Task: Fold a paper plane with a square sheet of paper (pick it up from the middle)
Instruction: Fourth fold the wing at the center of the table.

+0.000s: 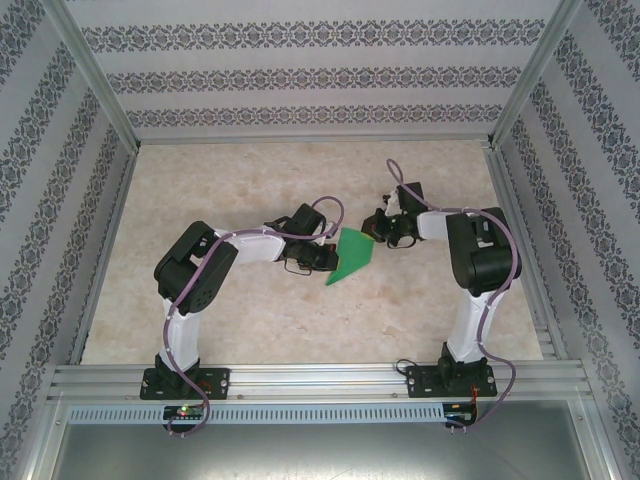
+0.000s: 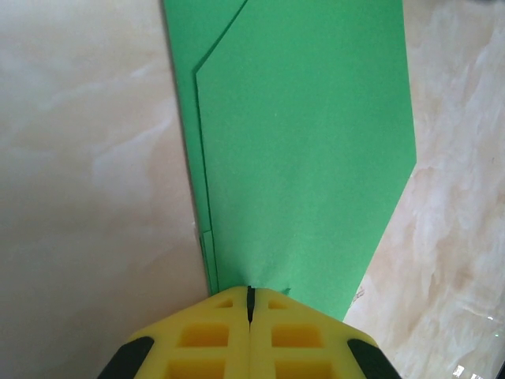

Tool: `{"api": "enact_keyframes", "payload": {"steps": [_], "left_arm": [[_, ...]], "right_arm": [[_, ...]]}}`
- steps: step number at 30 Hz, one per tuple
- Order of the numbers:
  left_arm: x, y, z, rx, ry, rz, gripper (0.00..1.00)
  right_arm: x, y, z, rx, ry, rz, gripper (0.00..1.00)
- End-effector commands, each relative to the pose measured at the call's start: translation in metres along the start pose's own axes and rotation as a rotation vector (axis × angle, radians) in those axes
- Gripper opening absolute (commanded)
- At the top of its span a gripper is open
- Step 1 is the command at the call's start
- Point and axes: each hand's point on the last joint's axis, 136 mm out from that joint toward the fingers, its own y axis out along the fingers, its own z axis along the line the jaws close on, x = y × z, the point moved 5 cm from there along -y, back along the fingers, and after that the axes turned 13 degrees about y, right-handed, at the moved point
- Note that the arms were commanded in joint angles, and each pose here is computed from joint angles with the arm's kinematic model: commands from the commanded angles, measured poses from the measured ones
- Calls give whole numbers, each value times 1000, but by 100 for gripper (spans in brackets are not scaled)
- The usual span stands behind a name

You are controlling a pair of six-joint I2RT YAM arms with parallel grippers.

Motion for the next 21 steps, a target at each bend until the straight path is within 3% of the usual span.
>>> {"api": "enact_keyframes", "payload": {"steps": [1,8,13,21], "left_arm": [[-98,16,52,243,-157,349,0],[-91,15,49,231,-158,327,0],[-85,15,46,219,-157,305,0],[-79,14,41,192,-153,274,0]], "right_arm": [[43,-8,-17,-78,34,-157,0],[39,-31,9,-9,2,-173,0],[-15,-34,19,17,-27,-94,0],[-83,3,26,12,-29,51,0]]}}
